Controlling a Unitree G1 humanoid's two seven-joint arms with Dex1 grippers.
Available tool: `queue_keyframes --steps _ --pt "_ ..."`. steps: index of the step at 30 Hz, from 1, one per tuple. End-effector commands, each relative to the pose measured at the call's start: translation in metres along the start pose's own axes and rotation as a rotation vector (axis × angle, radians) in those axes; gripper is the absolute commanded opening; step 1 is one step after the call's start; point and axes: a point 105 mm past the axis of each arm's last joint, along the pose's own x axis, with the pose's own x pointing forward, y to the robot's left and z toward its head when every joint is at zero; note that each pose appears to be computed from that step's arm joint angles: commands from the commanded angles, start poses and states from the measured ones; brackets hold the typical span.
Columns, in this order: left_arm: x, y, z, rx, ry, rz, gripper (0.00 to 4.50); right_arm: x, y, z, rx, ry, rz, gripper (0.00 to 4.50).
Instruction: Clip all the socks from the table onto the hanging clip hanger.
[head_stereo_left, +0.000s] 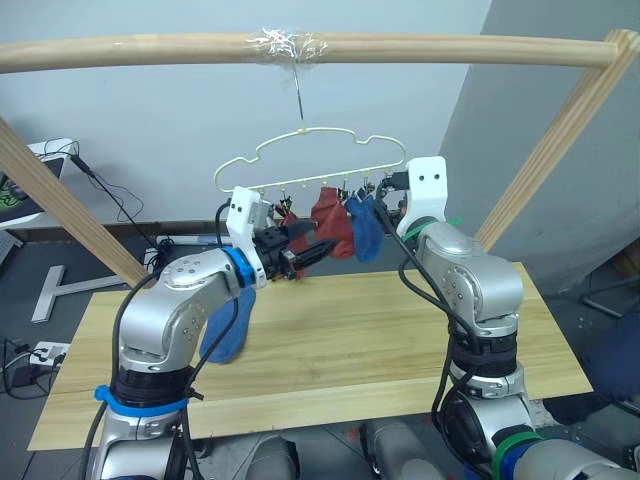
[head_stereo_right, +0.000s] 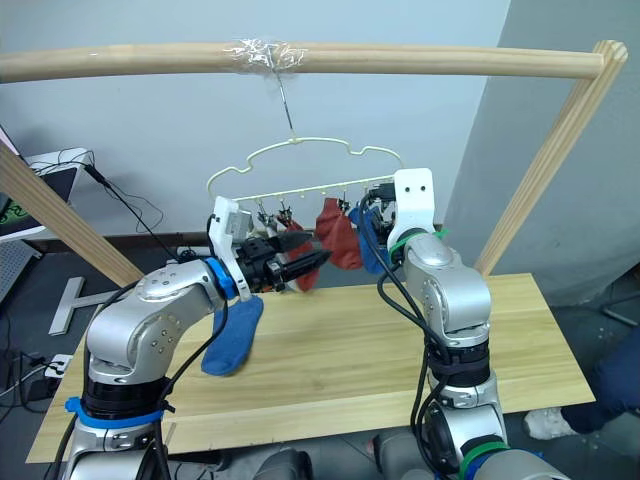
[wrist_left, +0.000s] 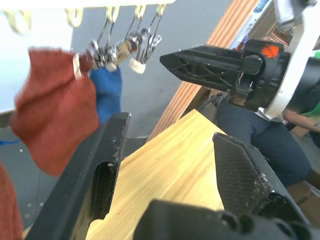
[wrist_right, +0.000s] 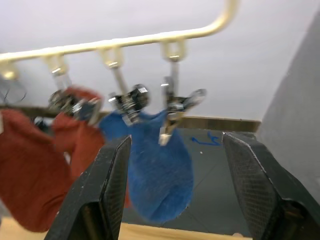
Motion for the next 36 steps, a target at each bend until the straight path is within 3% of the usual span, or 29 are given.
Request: queue_keyframes --steps 1,12,15,36 --pt "-0.005 -0.001 0.023 0.041 -0.07 -0.024 3.04 -0.007 -0.006 0.02 0.043 -0.1 -0.051 3.0" --pt "-0.004 0.0 0.031 0.072 -0.062 -0.037 3.04 -0.007 0.004 0.024 0.098 -0.131 -0.041 3.0" --pt "-0.005 0.002 0.03 0.069 -0.059 -0.028 3.08 -0.007 0.006 0.023 0.092 -0.128 -0.037 2.47" --pt "-0.01 0.004 0.023 0.065 -0.047 0.038 3.08 0.007 0.027 0.015 0.082 -0.075 0.067 2.47"
